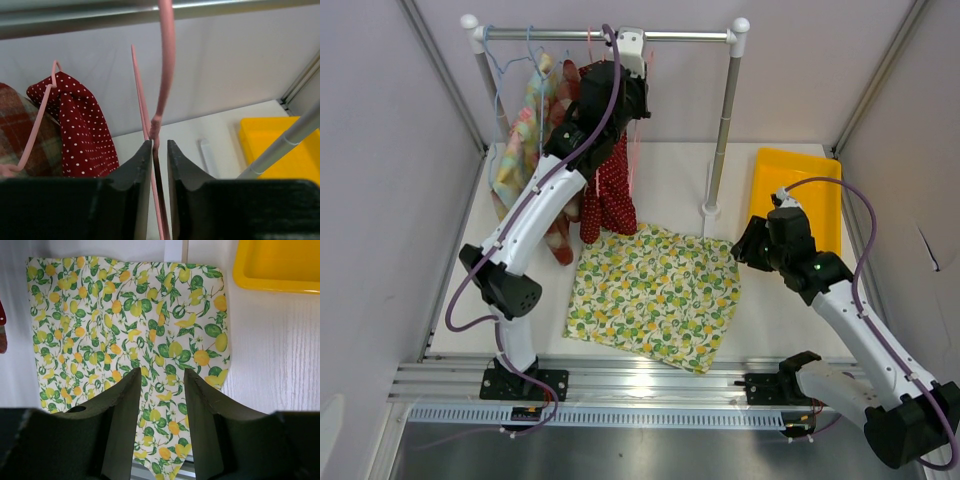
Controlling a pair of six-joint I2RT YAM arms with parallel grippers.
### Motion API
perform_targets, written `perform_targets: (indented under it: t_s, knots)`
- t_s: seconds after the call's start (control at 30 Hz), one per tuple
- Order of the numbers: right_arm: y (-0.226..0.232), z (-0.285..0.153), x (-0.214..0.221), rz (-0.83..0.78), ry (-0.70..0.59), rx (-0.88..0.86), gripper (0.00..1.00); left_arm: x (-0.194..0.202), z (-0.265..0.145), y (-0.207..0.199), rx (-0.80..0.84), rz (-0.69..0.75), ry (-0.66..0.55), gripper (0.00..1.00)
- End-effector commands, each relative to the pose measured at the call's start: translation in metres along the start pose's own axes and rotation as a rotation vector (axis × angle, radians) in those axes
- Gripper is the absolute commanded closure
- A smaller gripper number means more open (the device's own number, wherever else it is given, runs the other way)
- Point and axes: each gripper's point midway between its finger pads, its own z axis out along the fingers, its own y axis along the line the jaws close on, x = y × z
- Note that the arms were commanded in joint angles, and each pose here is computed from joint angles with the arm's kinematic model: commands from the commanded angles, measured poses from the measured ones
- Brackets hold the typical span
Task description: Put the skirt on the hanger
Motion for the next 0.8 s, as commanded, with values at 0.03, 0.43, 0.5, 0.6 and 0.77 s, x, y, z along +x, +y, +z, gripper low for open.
perform_targets:
  t_s: [0.03,0.43,0.5,0.6,0.77]
  knots:
    - [0.011,-0.013,-0.019,-0.025,-0.058,-0.038,0.55,-0.034,-0.007,0.002,-0.006,0.003,-0.091,0.92]
    - [0.013,-0.013,-0.02,-0.036,-0.06,-0.048,0.57,-0.08,-0.037,0.002,0.041,0.011,-0.19,1.0]
    - [0.013,-0.014,-0.02,-0.038,-0.061,-0.053,0.57,-0.084,-0.045,0.002,0.056,0.011,-0.193,1.0]
    - [0.014,-0.014,-0.02,-0.039,-0.062,-0.055,0.57,-0.079,-0.052,-0.001,0.079,0.013,-0.193,1.0]
    - [0.013,-0.013,-0.018,-0.044,-0.055,-0.054,0.57,-0.065,-0.069,-0.001,0.115,0.022,-0.174,1.0]
